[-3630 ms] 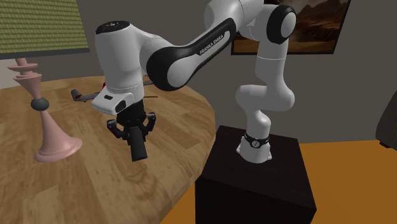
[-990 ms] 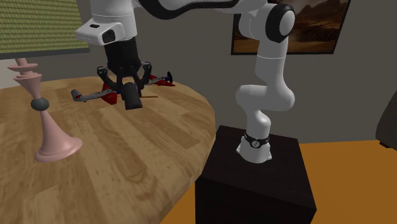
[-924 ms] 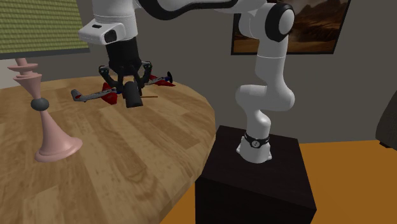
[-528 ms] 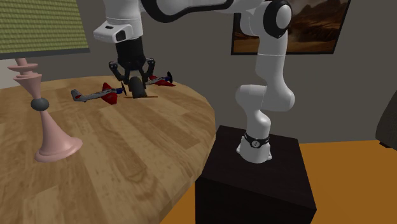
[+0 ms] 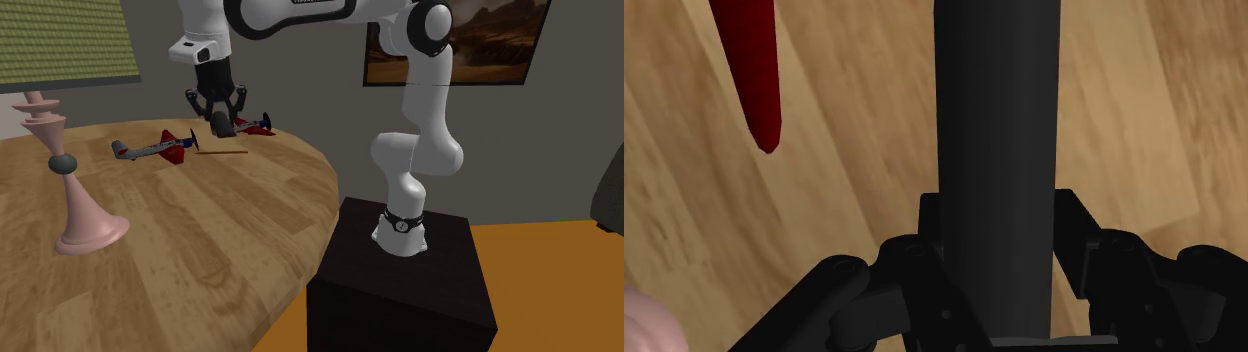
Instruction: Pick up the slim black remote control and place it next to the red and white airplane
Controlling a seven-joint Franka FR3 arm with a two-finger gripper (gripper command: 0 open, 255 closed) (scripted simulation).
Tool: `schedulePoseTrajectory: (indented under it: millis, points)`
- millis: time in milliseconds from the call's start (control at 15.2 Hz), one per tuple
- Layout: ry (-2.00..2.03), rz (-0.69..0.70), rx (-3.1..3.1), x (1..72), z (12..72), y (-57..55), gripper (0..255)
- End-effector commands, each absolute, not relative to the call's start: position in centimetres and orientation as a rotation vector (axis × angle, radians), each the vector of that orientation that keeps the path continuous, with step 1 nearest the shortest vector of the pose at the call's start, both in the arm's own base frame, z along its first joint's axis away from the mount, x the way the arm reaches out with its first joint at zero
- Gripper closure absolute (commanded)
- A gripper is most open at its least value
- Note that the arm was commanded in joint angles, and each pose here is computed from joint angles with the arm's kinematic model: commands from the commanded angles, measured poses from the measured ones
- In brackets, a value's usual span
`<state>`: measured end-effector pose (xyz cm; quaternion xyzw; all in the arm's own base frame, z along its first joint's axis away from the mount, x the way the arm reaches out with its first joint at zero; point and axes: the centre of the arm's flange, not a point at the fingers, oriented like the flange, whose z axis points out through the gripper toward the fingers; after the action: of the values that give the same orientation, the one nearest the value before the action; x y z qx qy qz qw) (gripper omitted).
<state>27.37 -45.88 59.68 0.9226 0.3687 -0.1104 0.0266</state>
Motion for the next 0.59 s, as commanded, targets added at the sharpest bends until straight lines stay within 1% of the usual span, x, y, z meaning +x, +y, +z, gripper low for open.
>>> schedulePoseTrajectory:
  millis: [0, 132, 528]
  points:
    - [1.141, -0.342, 2.849, 24.8, 59.7, -47.3, 255]
    - [1.141, -0.342, 2.849, 22.7, 59.7, -48.5, 255]
    - [1.141, -0.342, 2.849, 22.7, 56.6, -48.5, 255]
